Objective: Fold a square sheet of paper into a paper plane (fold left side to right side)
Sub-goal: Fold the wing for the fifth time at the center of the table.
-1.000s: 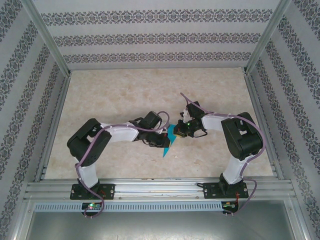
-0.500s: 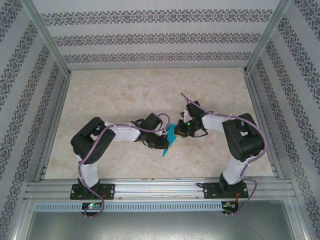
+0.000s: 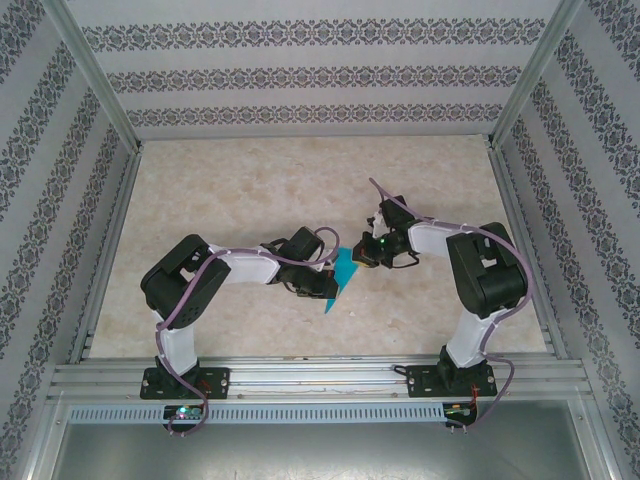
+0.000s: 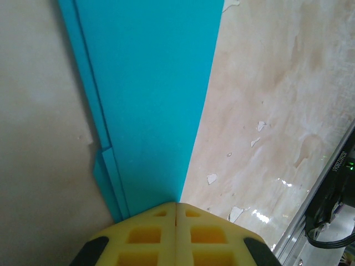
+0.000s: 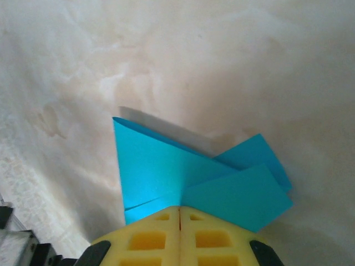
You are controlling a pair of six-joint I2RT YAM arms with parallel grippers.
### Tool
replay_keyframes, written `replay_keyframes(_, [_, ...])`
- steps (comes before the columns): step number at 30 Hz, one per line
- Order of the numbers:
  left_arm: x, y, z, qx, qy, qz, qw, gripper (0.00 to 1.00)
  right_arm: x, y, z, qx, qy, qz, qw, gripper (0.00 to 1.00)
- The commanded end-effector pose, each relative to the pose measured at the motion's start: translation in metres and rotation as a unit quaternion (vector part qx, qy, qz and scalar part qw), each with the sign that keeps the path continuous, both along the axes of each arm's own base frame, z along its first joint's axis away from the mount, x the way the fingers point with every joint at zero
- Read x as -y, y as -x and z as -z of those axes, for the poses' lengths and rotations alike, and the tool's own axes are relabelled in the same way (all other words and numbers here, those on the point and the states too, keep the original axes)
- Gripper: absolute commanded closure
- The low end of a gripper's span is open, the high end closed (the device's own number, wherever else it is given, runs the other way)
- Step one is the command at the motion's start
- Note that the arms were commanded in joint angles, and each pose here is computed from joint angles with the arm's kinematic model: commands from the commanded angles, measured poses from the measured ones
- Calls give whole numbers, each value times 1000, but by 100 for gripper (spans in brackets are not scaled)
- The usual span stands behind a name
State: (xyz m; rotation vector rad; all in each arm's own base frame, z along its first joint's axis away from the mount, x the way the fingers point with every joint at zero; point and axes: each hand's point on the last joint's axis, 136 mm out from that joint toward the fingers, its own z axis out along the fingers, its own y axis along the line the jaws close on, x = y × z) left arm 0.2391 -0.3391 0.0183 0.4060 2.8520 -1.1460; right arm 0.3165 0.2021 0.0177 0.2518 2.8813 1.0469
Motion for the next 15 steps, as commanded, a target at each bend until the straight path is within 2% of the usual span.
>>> replay_keyframes(1, [-16, 12, 15, -12, -38, -2, 999, 100, 6, 0, 11, -13, 15, 1, 1000, 100])
replay_keyframes(9, [11, -6, -34, 19, 24, 6, 1000, 100, 14, 21, 27, -40, 34, 4, 999, 100])
replay_keyframes(15, [26, -20, -34, 22, 31, 18, 999, 100, 14, 28, 31, -45, 33, 3, 998, 100])
